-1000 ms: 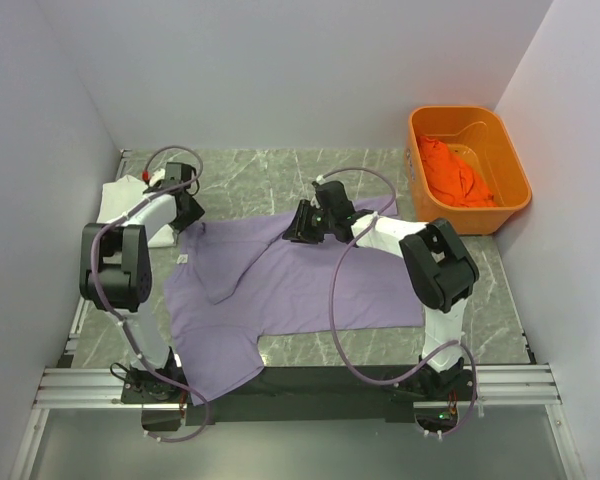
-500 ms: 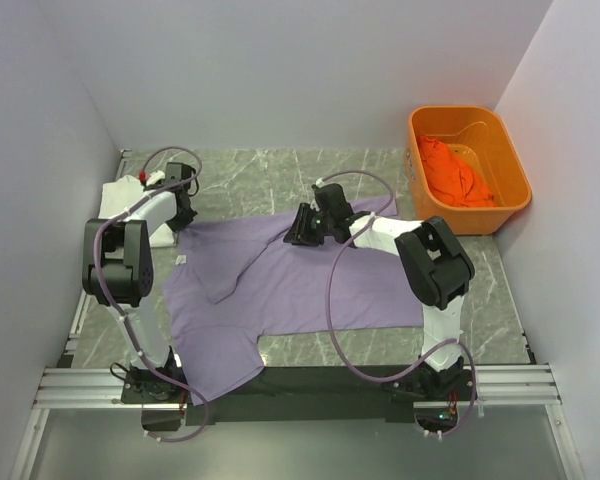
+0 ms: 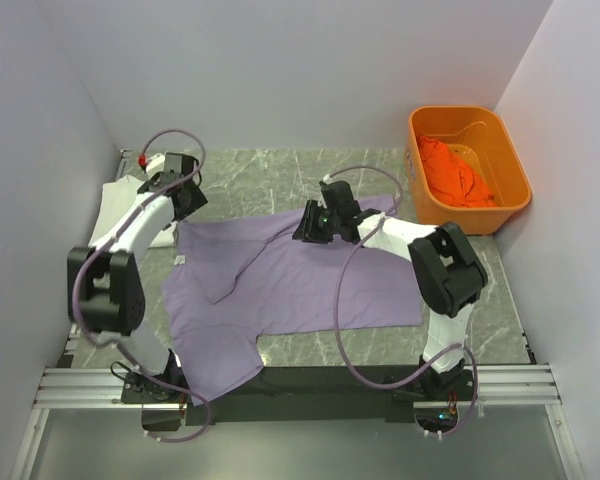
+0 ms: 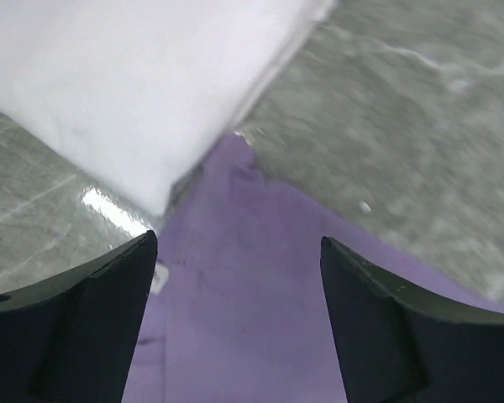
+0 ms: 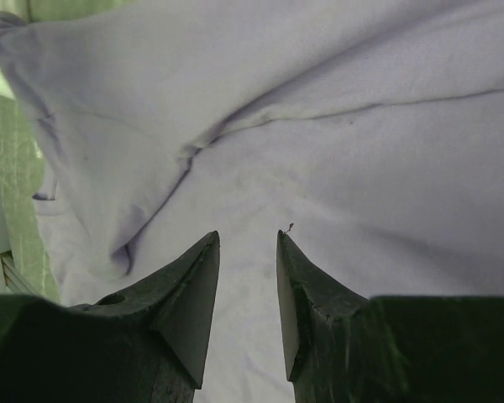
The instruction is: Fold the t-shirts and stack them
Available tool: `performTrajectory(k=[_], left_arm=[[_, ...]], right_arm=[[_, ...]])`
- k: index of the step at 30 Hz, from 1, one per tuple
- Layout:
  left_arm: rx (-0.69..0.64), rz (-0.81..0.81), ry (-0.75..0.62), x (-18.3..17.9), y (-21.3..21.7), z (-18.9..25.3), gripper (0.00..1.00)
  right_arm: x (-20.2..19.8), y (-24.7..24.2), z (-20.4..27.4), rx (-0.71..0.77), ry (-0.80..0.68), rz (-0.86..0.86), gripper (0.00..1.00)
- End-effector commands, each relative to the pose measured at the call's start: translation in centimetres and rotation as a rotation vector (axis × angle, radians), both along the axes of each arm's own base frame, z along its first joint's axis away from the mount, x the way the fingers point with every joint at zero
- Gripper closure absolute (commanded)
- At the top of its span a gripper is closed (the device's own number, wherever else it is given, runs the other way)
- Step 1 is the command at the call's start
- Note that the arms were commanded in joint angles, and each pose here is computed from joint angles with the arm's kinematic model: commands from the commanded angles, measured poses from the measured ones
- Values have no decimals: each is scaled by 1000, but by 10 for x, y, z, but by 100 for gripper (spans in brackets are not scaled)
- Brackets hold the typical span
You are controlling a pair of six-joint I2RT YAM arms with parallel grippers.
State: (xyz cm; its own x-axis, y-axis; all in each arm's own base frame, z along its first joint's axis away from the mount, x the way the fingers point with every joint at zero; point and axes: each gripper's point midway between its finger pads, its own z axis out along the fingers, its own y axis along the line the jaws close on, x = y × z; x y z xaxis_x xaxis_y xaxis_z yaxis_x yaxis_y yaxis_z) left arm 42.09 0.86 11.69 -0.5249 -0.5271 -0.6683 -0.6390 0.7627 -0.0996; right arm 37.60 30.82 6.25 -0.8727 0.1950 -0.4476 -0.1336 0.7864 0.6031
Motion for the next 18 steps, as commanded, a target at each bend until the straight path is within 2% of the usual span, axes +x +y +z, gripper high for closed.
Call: performTrajectory(k=[1, 2, 5, 9, 13, 18], left_arm=[[45, -103, -49, -27, -25, 36, 15], [47, -135, -74, -36, -34, 47, 15], [51, -279, -57, -66, -78, 43, 18], [30, -489, 31, -110, -137, 13, 25], [67, -564, 96, -126, -155, -16, 40], [147, -638, 142, -121, -167, -40, 39]], right_arm=[[4, -15, 44, -28, -120, -22, 59], [4, -19, 46, -37, -126, -30, 59], [-3, -31, 45, -46, -116, -62, 59], [-7, -45, 47, -39, -114, -123, 60], [-10, -53, 48, -18, -118, -148, 60], [-17, -57, 41, -9, -101, -155, 59]])
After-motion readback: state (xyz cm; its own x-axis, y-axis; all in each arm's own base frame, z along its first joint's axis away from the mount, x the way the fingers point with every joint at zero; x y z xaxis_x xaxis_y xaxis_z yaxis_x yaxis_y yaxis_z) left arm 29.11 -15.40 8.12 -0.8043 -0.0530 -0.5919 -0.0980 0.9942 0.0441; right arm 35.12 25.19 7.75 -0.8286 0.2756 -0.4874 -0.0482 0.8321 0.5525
